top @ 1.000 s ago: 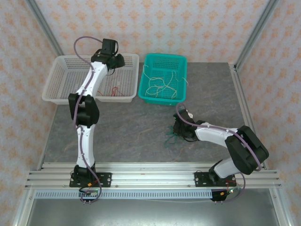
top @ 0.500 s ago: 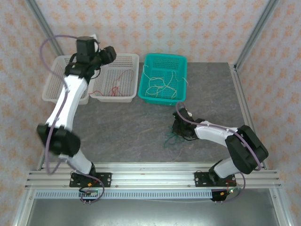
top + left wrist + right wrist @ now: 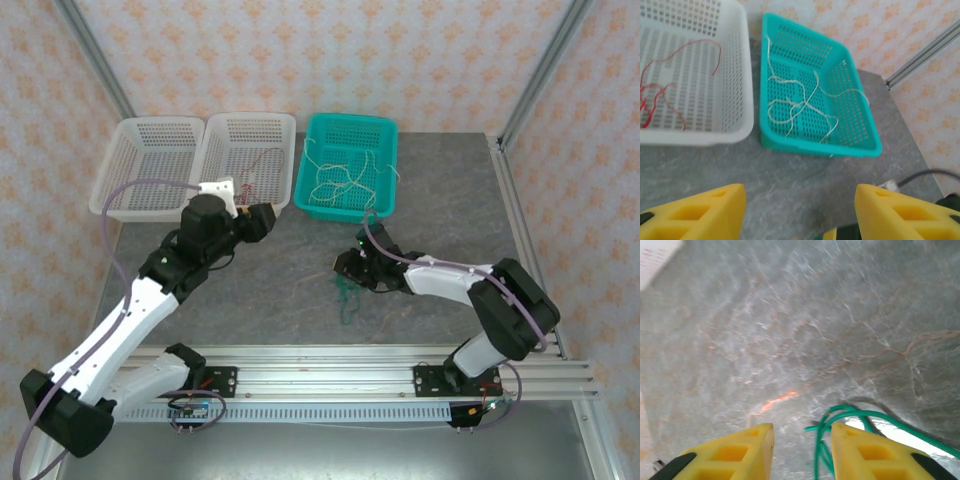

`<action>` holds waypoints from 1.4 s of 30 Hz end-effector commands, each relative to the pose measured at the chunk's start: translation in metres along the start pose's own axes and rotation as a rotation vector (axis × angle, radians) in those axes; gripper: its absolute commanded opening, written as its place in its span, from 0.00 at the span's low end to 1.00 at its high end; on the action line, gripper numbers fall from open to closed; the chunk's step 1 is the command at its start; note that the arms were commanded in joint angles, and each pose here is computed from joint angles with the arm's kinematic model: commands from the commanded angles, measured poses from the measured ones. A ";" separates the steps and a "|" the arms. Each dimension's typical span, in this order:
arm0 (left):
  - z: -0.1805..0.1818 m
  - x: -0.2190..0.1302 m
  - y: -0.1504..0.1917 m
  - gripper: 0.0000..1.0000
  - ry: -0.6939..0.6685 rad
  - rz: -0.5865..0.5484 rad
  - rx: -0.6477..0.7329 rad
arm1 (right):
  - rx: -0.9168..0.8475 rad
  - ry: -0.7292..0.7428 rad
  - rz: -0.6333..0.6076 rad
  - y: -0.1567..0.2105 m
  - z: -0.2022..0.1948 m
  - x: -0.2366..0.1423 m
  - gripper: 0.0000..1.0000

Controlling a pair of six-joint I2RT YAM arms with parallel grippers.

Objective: Untangle the cables

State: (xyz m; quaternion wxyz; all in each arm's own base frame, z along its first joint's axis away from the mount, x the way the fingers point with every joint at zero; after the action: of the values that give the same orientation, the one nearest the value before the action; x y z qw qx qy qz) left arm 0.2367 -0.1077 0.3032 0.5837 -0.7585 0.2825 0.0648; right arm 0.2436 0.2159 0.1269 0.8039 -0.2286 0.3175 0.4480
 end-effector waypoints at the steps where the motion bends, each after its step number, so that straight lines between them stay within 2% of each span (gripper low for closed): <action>1: 0.004 0.004 0.028 0.60 0.002 0.077 -0.058 | -0.065 -0.042 -0.115 -0.011 0.021 -0.024 0.37; 4: -0.007 0.020 0.054 0.60 0.065 0.154 -0.096 | -0.106 -0.015 -0.159 -0.013 0.019 -0.038 0.36; 8: -0.041 0.044 0.081 0.59 0.155 0.244 -0.116 | -0.131 0.058 -0.237 -0.012 -0.001 -0.052 0.35; 13: -0.079 0.079 0.121 0.35 0.220 0.387 -0.162 | -0.125 0.126 -0.263 -0.007 -0.024 -0.061 0.35; 16: -0.092 0.098 0.142 0.32 0.234 0.439 -0.181 | -0.113 0.094 -0.286 -0.006 -0.024 -0.070 0.35; 21: -0.088 0.120 0.161 0.25 0.142 0.479 -0.126 | -0.111 0.078 -0.287 -0.005 -0.024 -0.073 0.35; 25: -0.089 0.130 0.169 0.23 0.129 0.511 -0.110 | -0.113 0.077 -0.226 0.000 -0.027 -0.067 0.35; 32: -0.083 0.133 0.183 0.22 0.115 0.536 -0.127 | -0.109 0.122 0.013 0.022 -0.043 -0.040 0.40; 37: -0.078 0.124 0.178 0.23 0.095 0.508 -0.109 | -0.135 0.302 0.140 0.041 -0.059 -0.033 0.42; 42: -0.075 0.118 0.170 0.23 0.075 0.479 -0.072 | -0.127 0.342 0.153 0.060 -0.060 -0.035 0.58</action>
State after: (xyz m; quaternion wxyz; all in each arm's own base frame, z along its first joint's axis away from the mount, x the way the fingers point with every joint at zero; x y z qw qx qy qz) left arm 0.2313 -0.2521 0.1240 0.4890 -0.6918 0.4959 0.1908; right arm 0.1673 0.1833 0.0997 0.6937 -0.3280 0.4216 0.4831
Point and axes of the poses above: each hand's point on the last joint's axis, 136 mm out from that joint toward the fingers, its own x axis out along the fingers, its own z axis along the line the jaws close on, y = z × x, the point moved 8 cm from there along -x, back along the fingers, and after that the axes turned 12 degrees about x, right-handed, at the moved point
